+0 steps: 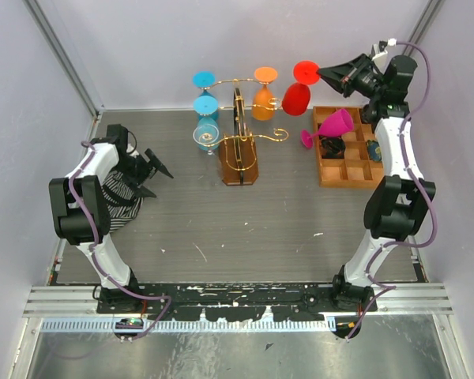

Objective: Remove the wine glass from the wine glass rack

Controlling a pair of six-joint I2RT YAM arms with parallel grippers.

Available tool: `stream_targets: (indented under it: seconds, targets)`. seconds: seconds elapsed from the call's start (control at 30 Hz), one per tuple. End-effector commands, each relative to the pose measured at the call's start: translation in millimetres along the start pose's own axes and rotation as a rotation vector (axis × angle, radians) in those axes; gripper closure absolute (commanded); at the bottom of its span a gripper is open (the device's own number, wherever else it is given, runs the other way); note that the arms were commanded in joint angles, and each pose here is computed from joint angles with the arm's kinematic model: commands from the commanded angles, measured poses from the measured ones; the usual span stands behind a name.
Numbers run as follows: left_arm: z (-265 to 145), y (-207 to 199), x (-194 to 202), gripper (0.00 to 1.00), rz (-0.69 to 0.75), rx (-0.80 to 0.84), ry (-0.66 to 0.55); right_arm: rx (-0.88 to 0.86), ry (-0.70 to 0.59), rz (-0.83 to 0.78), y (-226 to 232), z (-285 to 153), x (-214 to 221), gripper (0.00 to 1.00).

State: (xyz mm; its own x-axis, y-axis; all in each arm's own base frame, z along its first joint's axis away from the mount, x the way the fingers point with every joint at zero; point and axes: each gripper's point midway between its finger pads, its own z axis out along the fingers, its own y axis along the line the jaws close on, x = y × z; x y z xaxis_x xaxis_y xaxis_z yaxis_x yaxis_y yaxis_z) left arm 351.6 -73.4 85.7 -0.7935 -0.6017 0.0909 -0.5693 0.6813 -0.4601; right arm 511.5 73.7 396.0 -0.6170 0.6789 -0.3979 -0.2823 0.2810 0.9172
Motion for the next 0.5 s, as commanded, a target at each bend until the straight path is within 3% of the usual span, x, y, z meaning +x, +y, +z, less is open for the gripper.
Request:
stream_targets:
  seconds: [0.0,0.17,0.33,0.47]
  targets:
    - [-5,1,5,0.08,0.016,0.02,0.003,-0.116,-0.047,-0.185,77,-27,-9,0.99]
    - [-5,1,5,0.08,0.015,0.019,0.003,0.06,-0.127,-0.421,90,-52,-13,0.99]
    - [-6,1,5,0.08,0.017,0.016,-0.002,0.42,-0.28,-0.694,72,-109,-19,0.99]
    - [-6,1,5,0.08,0.014,0.018,-0.001,0.754,-0.314,-0.762,38,-163,0,0.99]
